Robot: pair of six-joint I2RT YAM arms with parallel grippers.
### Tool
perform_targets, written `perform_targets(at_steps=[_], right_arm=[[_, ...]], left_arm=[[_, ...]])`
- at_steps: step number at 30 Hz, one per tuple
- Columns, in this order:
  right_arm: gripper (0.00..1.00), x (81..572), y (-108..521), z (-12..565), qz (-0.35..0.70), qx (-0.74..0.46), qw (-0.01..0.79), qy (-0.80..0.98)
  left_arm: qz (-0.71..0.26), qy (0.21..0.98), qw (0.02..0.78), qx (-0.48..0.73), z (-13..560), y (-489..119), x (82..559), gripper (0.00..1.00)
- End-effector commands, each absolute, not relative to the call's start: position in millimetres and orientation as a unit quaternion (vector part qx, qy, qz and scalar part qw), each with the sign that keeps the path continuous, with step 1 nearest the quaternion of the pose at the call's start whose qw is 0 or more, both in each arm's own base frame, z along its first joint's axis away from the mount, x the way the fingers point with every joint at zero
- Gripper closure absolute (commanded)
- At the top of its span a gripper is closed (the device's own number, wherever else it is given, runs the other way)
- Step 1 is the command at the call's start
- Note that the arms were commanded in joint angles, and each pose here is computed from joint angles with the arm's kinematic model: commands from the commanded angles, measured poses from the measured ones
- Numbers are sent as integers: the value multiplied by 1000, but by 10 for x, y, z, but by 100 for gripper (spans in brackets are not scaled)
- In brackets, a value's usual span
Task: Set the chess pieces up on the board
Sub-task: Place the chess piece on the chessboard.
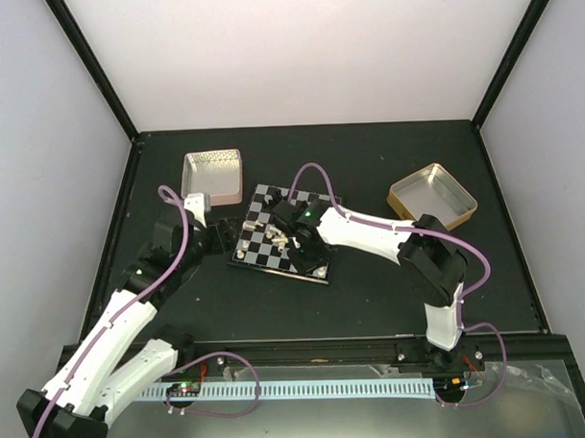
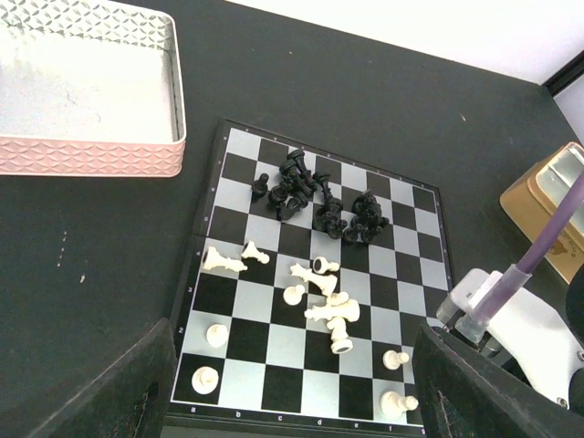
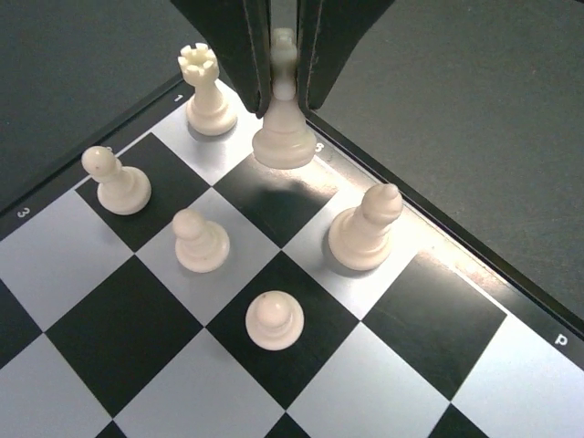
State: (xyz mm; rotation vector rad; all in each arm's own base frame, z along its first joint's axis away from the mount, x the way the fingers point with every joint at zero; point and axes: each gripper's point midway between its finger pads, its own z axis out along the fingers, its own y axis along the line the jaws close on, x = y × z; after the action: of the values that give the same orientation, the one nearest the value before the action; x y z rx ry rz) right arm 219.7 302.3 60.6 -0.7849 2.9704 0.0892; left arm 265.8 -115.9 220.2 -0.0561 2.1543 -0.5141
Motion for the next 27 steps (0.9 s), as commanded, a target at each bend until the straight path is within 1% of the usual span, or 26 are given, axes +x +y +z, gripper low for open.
perform_targets(at_steps=[1,7,9,15,17,21,22,24,27], right_arm=[[99,2208,2972,631,6,-258,31,966],[98,2196,2995,531,7,-262,23,965],[97,2216,3002,513,5,-264,26,964],[95,2266,3047,475,3,-268,31,963],[92,2277,3051,475,2,-269,32,963],[81,2295,3041,504,0,-267,38,963],[80,2294,3040,513,1,-267,40,963],[80,2296,3052,533,6,-266,44,963],[83,2295,3060,526,11,-263,46,964]], left_arm=[[-195,865,462,-25,2243,-1078,2663,27],[-194,865,462,-30,2235,-1057,2666,26],[-193,867,458,-35,2209,-1045,2668,23],[-190,871,451,-43,2151,-1017,2671,22],[-189,871,451,-44,2144,-1013,2673,22],[-184,874,446,-50,2105,-987,2685,22],[-181,876,444,-51,2092,-980,2687,20],[-179,877,442,-55,2074,-967,2696,20],[-177,878,441,-55,2062,-960,2702,20]])
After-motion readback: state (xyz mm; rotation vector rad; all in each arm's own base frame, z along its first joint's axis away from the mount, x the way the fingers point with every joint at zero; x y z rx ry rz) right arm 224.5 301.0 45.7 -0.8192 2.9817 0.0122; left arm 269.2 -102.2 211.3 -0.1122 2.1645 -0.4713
